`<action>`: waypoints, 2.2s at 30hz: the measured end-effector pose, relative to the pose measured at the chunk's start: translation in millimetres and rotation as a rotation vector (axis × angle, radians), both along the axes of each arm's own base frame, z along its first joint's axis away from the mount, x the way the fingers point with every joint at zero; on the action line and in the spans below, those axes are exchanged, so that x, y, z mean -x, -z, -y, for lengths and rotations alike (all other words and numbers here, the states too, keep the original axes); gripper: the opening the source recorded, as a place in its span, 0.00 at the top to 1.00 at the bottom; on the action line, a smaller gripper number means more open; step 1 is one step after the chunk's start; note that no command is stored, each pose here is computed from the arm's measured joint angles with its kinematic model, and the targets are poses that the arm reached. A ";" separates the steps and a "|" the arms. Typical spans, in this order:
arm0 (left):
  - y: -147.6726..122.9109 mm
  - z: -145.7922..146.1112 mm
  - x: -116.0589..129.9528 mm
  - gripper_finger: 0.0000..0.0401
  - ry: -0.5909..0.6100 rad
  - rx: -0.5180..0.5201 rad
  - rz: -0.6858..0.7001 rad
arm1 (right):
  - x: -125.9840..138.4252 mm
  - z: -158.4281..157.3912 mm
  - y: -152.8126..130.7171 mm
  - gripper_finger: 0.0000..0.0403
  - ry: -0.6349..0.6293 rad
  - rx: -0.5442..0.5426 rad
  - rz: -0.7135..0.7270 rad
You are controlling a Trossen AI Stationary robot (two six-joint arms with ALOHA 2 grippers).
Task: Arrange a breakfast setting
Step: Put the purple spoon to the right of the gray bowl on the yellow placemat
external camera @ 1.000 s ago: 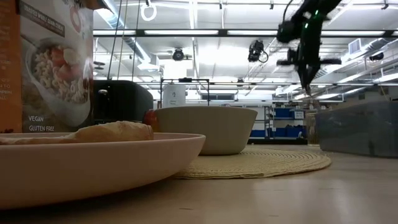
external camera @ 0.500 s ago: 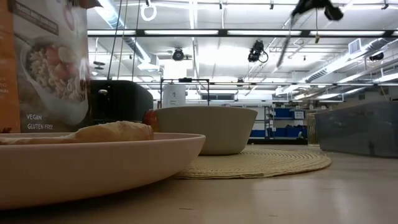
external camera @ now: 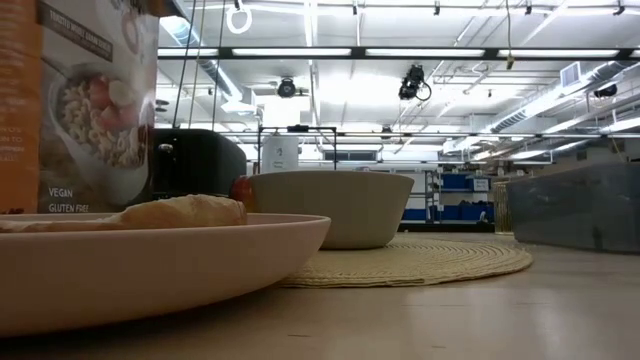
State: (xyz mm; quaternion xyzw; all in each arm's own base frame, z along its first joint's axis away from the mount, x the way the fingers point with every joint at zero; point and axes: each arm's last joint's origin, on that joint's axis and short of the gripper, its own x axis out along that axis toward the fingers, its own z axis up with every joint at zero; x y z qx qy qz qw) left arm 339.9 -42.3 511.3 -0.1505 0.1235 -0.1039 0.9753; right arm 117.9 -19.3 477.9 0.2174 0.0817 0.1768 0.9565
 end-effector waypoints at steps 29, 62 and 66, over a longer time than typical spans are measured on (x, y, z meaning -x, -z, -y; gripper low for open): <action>14.8 -14.0 3.9 0.41 0.271 0.836 -0.566 | -118.1 -81.6 25.5 0.97 -0.312 1.416 0.707; 24.1 -21.9 -4.5 0.92 0.366 0.969 -0.725 | -126.7 -100.9 38.4 0.95 -0.307 1.895 0.694; 24.2 -21.9 -4.5 0.92 0.376 0.945 -0.708 | -126.1 -103.7 39.0 0.90 -0.298 1.883 0.667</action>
